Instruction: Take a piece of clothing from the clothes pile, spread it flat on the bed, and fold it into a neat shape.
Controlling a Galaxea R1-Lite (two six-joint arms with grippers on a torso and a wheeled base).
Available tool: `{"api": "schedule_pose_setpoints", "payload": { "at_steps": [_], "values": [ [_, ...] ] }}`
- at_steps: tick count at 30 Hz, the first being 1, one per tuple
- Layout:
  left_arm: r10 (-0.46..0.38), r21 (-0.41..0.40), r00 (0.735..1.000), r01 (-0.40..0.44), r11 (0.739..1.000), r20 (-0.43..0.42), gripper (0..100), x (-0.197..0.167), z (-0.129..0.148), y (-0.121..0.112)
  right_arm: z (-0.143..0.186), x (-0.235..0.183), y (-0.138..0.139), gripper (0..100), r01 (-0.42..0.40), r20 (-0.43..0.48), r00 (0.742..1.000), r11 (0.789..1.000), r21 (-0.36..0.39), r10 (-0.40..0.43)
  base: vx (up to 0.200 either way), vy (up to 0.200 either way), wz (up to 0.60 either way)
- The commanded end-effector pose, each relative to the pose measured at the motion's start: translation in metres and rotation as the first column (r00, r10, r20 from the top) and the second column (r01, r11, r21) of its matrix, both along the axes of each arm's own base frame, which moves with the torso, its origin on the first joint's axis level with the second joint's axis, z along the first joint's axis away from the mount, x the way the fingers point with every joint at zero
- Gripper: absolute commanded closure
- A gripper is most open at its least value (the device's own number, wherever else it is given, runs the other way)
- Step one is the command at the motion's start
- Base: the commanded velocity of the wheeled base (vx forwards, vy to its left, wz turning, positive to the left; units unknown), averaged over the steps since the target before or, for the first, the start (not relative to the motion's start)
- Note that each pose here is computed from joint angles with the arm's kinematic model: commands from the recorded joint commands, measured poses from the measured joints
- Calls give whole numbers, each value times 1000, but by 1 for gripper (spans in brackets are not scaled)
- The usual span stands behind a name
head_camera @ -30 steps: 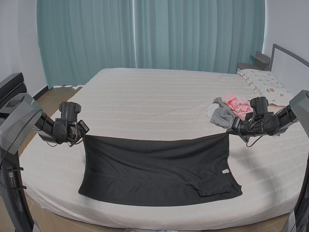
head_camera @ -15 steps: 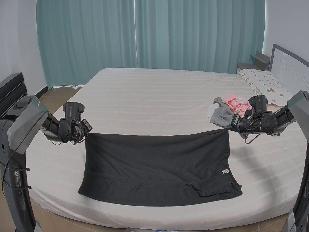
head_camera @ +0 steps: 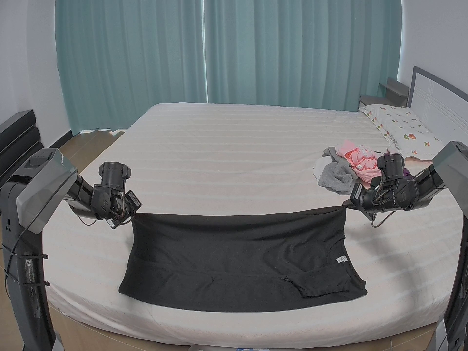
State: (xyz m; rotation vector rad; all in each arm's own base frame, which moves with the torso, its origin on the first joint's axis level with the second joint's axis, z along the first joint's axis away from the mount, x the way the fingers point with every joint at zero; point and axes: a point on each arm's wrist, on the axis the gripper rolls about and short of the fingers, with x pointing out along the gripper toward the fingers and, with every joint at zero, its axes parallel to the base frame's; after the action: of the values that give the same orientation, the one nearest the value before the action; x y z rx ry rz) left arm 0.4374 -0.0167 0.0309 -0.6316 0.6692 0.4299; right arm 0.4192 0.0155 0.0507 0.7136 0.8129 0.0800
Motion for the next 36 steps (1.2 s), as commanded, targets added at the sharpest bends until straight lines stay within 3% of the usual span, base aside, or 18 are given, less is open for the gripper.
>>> {"api": "schedule_pose_setpoints", "payload": {
  "at_steps": [1,7,19,28,36],
  "values": [
    [-35,-29,999,35,999,-11,100,-21,16,0,8,-18,-3,100,-7,-13,1000,1000,5,7,0,0,0],
    [-68,-36,997,66,997,-42,100,-41,21,4,-1,-44,-6,100,-41,-74,996,999,5,41,0,0,0],
    [-98,-23,977,95,995,-192,100,-71,-12,0,-32,-66,-6,100,-89,-176,981,996,-27,83,0,0,0],
    [-103,-26,965,99,995,-243,100,-80,-23,1,-47,-75,-7,100,-142,-207,970,987,-73,124,0,0,0],
    [-151,3,942,159,987,-298,100,-94,-30,-1,-59,-86,-8,100,-199,-244,956,970,-143,160,0,0,0]
  ]
}}
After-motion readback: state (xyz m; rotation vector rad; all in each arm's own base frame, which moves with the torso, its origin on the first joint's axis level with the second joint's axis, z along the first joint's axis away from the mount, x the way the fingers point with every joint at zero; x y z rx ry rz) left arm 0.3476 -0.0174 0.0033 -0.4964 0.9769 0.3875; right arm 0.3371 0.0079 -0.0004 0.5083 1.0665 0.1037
